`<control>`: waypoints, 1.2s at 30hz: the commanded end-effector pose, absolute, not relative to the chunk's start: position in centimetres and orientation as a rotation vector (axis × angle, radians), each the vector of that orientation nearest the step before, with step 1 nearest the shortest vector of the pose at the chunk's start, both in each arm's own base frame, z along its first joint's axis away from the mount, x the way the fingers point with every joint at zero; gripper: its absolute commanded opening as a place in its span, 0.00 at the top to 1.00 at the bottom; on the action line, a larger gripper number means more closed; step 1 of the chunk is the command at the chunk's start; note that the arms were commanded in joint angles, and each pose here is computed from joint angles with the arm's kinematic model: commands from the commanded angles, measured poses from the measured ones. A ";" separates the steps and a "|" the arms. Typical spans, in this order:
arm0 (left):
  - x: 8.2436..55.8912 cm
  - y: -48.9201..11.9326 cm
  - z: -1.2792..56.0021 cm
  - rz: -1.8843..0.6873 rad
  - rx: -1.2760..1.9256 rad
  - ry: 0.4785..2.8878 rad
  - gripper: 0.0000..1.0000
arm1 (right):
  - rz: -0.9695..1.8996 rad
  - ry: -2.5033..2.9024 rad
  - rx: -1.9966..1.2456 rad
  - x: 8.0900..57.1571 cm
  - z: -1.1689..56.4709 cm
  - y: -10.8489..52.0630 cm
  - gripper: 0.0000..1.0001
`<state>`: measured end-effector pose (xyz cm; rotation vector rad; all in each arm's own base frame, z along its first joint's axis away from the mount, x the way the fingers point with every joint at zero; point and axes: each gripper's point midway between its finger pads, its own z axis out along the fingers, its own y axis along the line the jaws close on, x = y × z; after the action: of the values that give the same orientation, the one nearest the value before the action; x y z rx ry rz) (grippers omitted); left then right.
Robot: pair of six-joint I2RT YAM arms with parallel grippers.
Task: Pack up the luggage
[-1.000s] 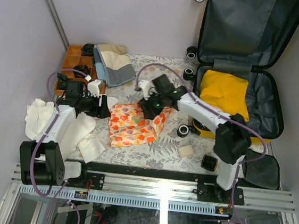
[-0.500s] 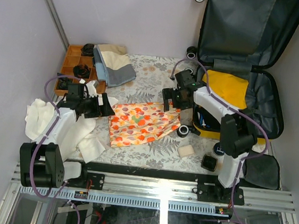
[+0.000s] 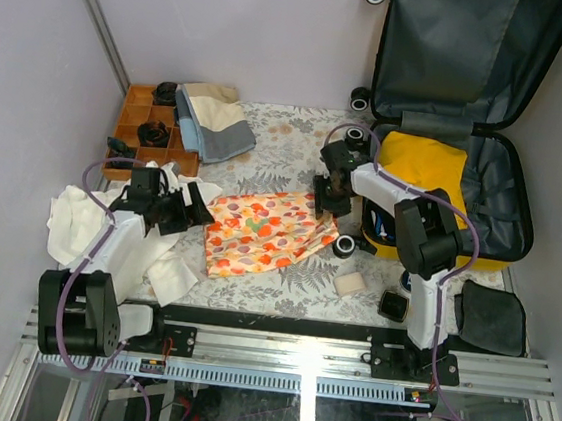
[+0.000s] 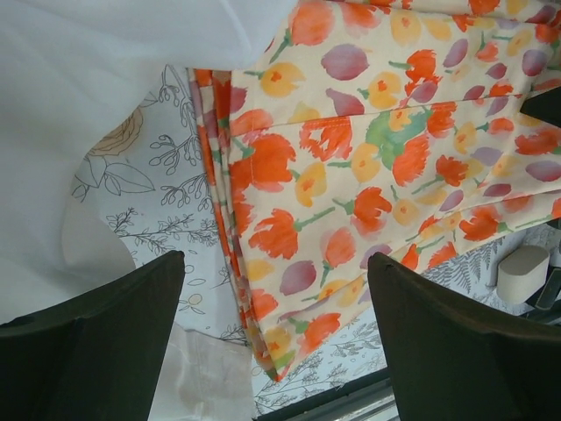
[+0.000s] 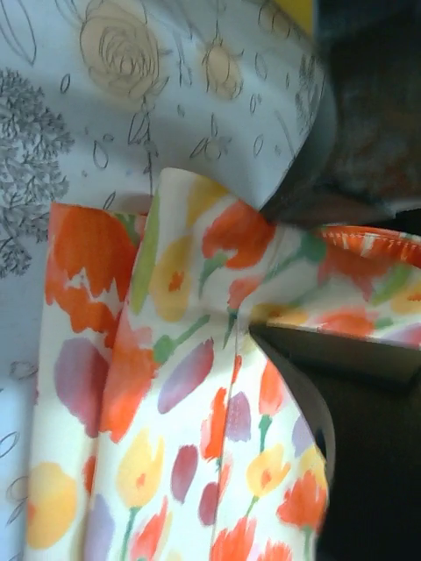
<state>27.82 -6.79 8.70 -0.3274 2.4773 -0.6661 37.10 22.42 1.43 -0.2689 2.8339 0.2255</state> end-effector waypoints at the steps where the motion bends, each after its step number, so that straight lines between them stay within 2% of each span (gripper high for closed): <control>1: 28.7 -6.8 7.7 -0.664 -0.406 2.466 0.18 | 0.426 2.862 -0.222 37.0 1.1 25.5 0.65; 3: 28.7 -6.7 6.7 -0.658 -0.434 2.490 0.19 | 0.430 2.839 -0.238 37.8 1.7 25.8 0.90; 4: 28.7 -6.8 6.4 -0.667 -0.434 2.501 0.20 | 0.430 2.814 -0.247 38.5 2.4 25.9 0.99; 5: 28.7 -6.9 6.1 -0.676 -0.432 2.512 0.21 | 0.421 2.794 -0.252 39.1 3.0 25.8 1.00; 13: 29.2 -6.9 3.4 -0.671 -0.498 2.586 0.34 | 0.291 2.634 -0.338 43.7 8.7 23.2 1.00; 19: 30.8 -9.3 2.6 -0.724 -0.475 2.580 0.40 | 0.283 2.651 -0.391 43.7 9.2 23.5 1.00; 28: 32.1 -11.4 1.1 -0.872 -0.587 2.534 0.56 | 0.253 2.526 -0.589 42.6 12.7 27.7 1.00; 34: 31.0 -12.3 -0.2 -0.891 -0.600 2.568 0.80 | 0.231 2.452 -0.676 40.8 14.5 30.9 1.00; 36: 30.9 -12.4 -0.5 -0.891 -0.608 2.578 0.84 | 0.255 2.446 -0.694 39.7 14.9 32.2 1.00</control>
<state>32.24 -12.21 1.70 -0.5656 2.5182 -0.9145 40.42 30.02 10.54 -0.6641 2.5501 0.2391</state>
